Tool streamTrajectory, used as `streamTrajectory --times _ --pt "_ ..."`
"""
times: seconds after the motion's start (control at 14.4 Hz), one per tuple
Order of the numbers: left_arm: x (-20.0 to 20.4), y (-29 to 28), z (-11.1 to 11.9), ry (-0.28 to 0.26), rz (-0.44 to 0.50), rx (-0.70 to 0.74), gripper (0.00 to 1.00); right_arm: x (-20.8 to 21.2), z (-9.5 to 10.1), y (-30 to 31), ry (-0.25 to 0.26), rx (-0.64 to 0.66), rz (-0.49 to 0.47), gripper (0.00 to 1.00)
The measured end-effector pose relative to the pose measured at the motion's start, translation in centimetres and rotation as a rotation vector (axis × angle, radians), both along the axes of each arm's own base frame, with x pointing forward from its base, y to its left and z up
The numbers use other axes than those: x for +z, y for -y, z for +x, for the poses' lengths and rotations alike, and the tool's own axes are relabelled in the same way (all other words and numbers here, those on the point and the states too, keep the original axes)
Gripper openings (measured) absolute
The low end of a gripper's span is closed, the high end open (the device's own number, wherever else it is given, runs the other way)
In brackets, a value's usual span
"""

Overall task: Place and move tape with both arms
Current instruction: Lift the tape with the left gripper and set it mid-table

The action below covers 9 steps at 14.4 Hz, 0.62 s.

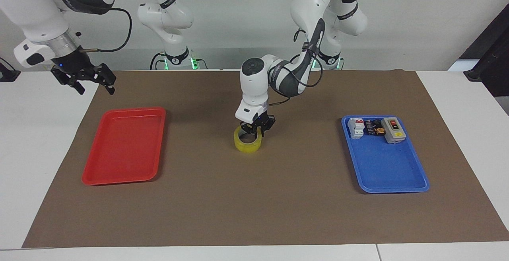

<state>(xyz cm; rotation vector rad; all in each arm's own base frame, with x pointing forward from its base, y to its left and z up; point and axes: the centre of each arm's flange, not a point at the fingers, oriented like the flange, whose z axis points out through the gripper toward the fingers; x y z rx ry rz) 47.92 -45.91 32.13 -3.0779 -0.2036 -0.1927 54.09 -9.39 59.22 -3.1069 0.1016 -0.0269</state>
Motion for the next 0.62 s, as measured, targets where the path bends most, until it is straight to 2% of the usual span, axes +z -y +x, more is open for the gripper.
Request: streamTrajectory --times 0.14,0.35,0.49,0.62 --pt "1.9 -1.5 1.2 0.010 -0.007 0.031 0.62 0.0 0.1 -0.5 0.000 0.009 0.001 1.00" --pt "8.0 -7.0 3.5 0.044 -0.034 0.074 0.96 0.3 0.9 -4.9 0.024 0.069 0.002 1.00" --pt "11.9 -12.7 4.3 0.049 -0.030 0.068 1.00 0.2 1.4 -10.7 0.039 0.060 0.008 1.00" --pt "15.1 -19.3 4.7 0.007 0.011 0.024 1.00 -0.8 2.1 -18.0 0.073 0.062 0.017 1.00"
